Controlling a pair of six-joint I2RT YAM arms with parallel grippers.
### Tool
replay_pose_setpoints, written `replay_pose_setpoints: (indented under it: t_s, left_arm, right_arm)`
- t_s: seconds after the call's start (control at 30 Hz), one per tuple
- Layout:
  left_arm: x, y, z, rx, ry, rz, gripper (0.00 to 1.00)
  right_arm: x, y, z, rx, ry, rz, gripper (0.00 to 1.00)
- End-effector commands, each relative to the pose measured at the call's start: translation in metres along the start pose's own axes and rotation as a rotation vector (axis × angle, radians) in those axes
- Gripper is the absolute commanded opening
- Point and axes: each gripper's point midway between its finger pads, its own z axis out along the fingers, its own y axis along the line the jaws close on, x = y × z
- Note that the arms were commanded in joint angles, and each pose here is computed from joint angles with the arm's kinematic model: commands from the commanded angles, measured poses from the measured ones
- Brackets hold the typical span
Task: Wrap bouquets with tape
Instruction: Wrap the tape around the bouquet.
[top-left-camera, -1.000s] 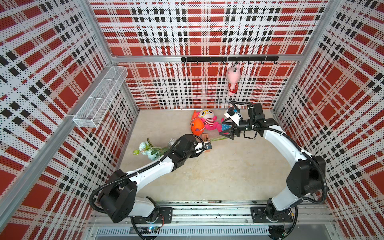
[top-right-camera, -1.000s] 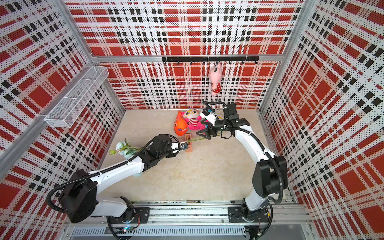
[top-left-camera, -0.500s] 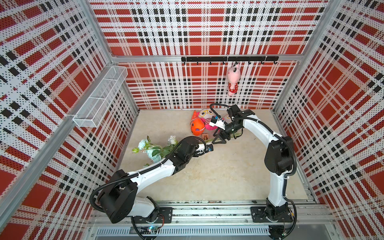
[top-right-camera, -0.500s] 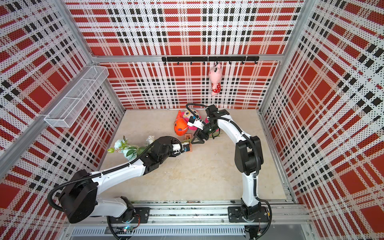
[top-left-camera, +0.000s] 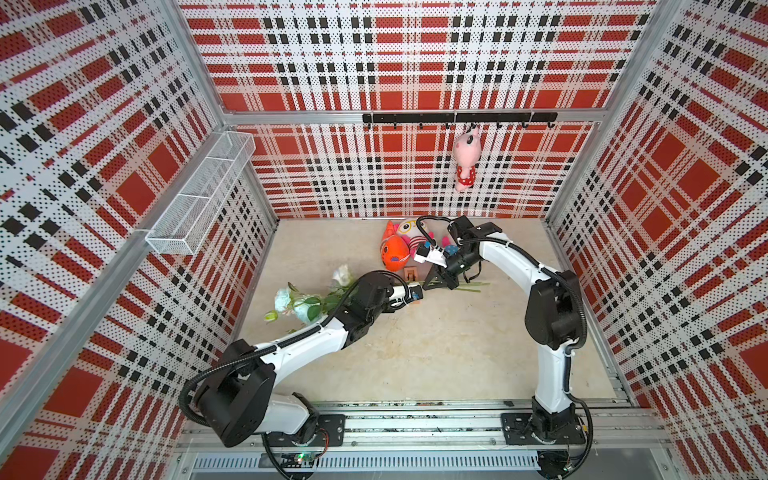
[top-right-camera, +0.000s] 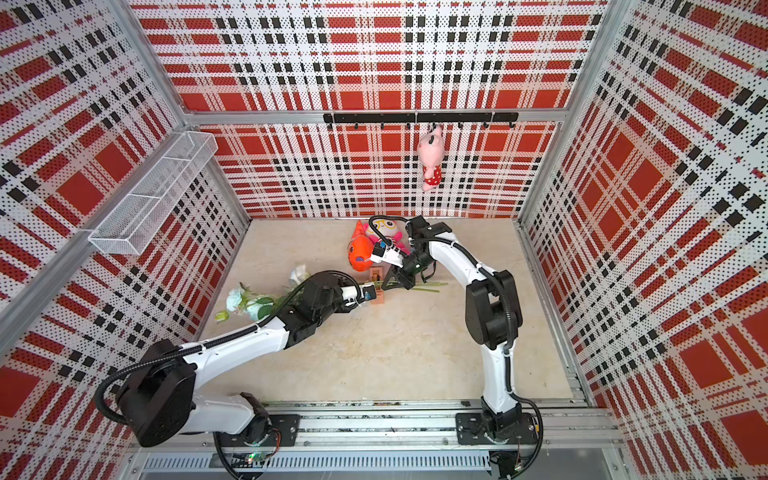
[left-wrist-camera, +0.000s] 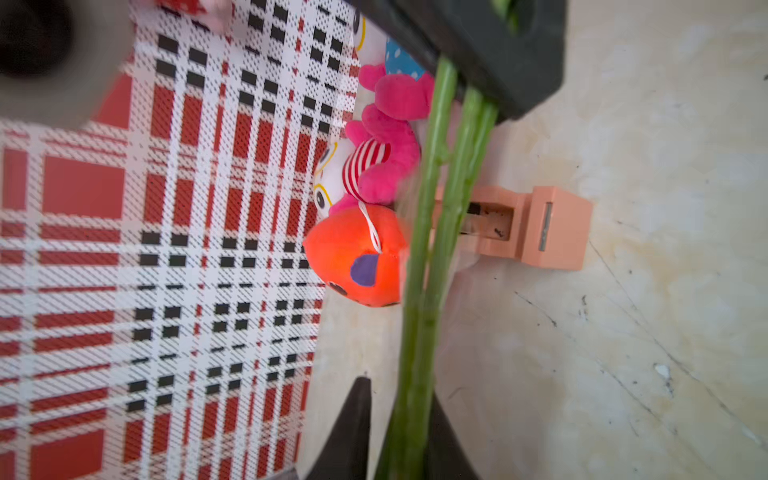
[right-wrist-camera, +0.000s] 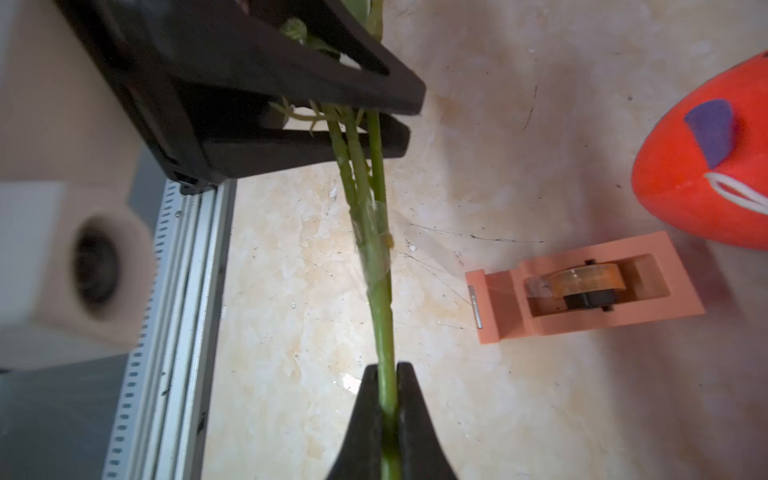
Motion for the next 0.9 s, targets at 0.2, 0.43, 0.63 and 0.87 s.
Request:
replay_pose_setpoints:
  t_s: [0.2,0.43,0.63,0.87]
  left_arm:
    - [-0.042,0.083,-0.071,-0.152,-0.425,-0.254,0.43]
    - [-0.052,0.104,-0.097,-0.096,-0.599,-0.318,0.52]
    - [-0.046,0.085,-0.066,0.112,-0.518,-0.293,0.59]
    - [-0.046,0.058,-0.030,0.383,-0.436,-0.264,0.60]
  right_arm:
    - [-0.020,-0.020,-0.011,0.228,-0.073,-0.250,0.00]
    - [-0.030,-0.021,-0.022,0.403,-0.134,-0.413,0.00]
    - [-0.044,-0.009,-0.045,0.645,-0.253,-0.654,0.00]
    - [-0.041,0.012,-0.046,0.799,-0.261,-0.908,0.00]
